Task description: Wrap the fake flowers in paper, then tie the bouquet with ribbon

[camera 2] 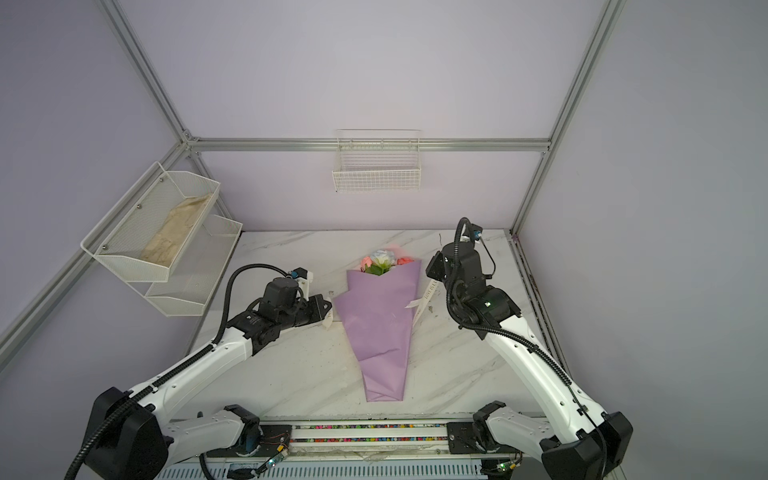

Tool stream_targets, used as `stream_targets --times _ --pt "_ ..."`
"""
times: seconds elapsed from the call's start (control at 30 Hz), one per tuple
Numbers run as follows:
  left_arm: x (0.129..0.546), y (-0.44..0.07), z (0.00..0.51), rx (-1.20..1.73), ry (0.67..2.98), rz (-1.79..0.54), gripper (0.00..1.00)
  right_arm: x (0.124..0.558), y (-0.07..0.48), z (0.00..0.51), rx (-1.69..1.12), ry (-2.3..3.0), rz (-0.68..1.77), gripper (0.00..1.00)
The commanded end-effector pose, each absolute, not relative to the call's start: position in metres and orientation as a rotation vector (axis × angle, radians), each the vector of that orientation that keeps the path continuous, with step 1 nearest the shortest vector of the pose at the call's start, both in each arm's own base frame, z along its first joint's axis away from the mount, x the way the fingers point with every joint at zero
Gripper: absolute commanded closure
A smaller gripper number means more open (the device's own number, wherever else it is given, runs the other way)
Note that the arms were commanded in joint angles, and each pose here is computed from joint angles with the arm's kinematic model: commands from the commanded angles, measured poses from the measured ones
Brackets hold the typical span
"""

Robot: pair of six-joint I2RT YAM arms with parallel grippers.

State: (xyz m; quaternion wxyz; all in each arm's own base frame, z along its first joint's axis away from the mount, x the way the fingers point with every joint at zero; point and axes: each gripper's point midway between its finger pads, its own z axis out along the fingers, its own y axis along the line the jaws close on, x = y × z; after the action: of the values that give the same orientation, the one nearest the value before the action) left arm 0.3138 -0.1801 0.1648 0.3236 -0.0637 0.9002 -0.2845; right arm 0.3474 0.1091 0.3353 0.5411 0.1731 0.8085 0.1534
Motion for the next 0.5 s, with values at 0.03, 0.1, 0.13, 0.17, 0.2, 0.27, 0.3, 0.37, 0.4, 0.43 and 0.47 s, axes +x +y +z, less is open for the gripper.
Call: stream_targets --times 0.03,0.1,0.13,0.17,0.2,0.27,0.3,0.37,0.4,0.43,0.47 --pt "0.313 -0.174 0.146 -0.226 2.377 -0.712 0.96 0.337 0.084 0.354 0.489 1.871 0.299 1.0" --pt "0.313 -0.175 0.143 -0.225 2.388 -0.71 0.96 0.335 0.078 0.359 0.499 1.858 0.282 1.0" --pt "0.313 -0.175 0.141 -0.226 2.392 -0.708 0.96 0.334 0.074 0.36 0.517 1.853 0.263 1.0" --pt "0.313 -0.175 0.14 -0.227 2.395 -0.706 0.96 0.333 0.071 0.361 0.528 1.85 0.25 1.0" --pt "0.312 -0.176 0.14 -0.224 2.397 -0.709 0.96 0.334 0.072 0.362 0.507 1.852 0.248 1.0" --pt "0.313 -0.176 0.142 -0.224 2.393 -0.712 0.96 0.338 0.085 0.366 0.429 1.864 0.289 1.0" --pt "0.313 -0.176 0.144 -0.223 2.386 -0.711 0.96 0.342 0.102 0.365 0.348 1.884 0.356 1.0" --pt "0.314 -0.176 0.149 -0.214 2.359 -0.713 0.96 0.35 0.14 0.359 0.191 1.93 0.506 1.0" --pt "0.315 -0.177 0.154 -0.207 2.338 -0.719 0.96 0.354 0.165 0.349 0.111 1.972 0.607 1.0" --pt "0.316 -0.178 0.159 -0.197 2.312 -0.73 0.96 0.356 0.191 0.338 0.034 2.017 0.72 1.0" --pt "0.316 -0.178 0.164 -0.185 2.291 -0.736 0.96 0.357 0.213 0.329 -0.027 2.053 0.794 1.0"
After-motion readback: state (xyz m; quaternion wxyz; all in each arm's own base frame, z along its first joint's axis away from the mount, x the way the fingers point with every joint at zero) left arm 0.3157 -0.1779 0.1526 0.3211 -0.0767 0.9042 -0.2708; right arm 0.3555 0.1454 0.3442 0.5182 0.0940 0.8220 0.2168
